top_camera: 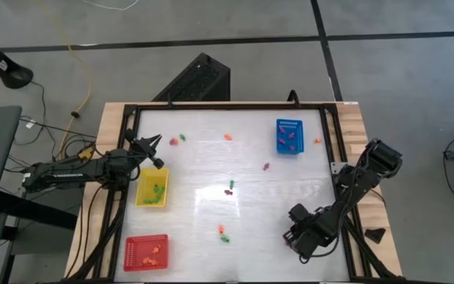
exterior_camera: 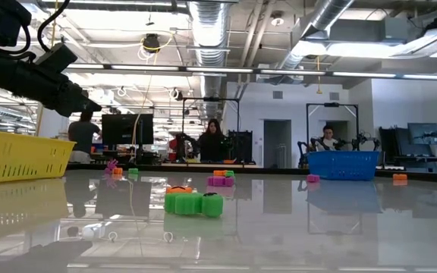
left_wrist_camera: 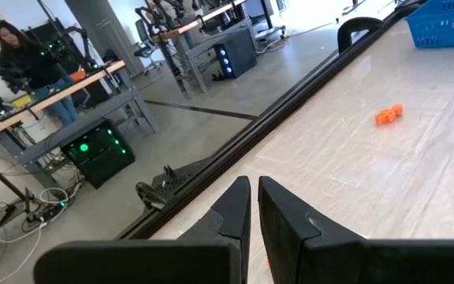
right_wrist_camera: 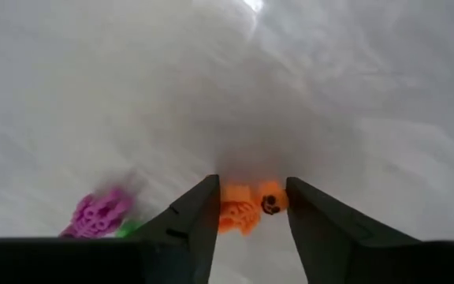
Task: Sort Halloween decoration
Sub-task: Put the orange skeleton toy into the red bin
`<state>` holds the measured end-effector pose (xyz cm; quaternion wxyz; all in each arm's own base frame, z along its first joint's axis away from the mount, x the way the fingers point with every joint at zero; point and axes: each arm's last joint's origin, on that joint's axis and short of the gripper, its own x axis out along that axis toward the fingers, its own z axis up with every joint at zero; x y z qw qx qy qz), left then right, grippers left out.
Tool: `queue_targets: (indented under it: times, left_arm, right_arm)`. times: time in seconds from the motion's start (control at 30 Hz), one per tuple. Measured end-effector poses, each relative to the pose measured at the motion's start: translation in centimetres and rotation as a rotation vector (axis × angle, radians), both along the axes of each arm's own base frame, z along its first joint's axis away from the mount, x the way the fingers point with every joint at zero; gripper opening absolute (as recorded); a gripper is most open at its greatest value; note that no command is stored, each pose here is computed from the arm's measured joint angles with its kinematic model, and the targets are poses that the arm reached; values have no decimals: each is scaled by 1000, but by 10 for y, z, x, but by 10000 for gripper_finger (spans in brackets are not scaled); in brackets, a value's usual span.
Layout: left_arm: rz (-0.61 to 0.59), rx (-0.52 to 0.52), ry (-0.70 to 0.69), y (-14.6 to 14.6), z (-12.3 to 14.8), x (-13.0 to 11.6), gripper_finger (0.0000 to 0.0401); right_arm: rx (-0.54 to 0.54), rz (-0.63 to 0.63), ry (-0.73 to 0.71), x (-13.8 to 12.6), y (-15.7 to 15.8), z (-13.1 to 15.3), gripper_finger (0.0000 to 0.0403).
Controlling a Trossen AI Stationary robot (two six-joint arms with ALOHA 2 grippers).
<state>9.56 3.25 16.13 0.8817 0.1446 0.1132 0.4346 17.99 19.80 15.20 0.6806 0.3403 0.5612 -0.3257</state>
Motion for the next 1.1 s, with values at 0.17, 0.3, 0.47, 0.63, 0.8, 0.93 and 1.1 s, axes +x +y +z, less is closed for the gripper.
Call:
queue_targets:
  times: [0.17,0.3,0.47,0.63,0.8,0.93,1.1]
  left_arm:
    - [0,0,0,0,0,0,18]
    - [0,0,0,0,0,0,18]
    - [0,0,0,0,0,0,18]
    - [0,0,0,0,0,0,18]
    - [0,0,0,0,0,0,18]
    - [0,0,0,0,0,0,18]
    - [0,0,0,0,0,0,18]
  right_arm:
    - [23,3,-29,-3,-1,-8,149]
    - [14,39,-24,-3,-1,-10,129]
    - [6,97,-17,-1,-1,-5,87]
    - [-21,138,-12,4,-3,4,59]
    - [-28,195,-18,14,-6,12,53]
    - [-29,218,-21,20,-8,15,48]
    - [-2,207,7,22,-12,15,47]
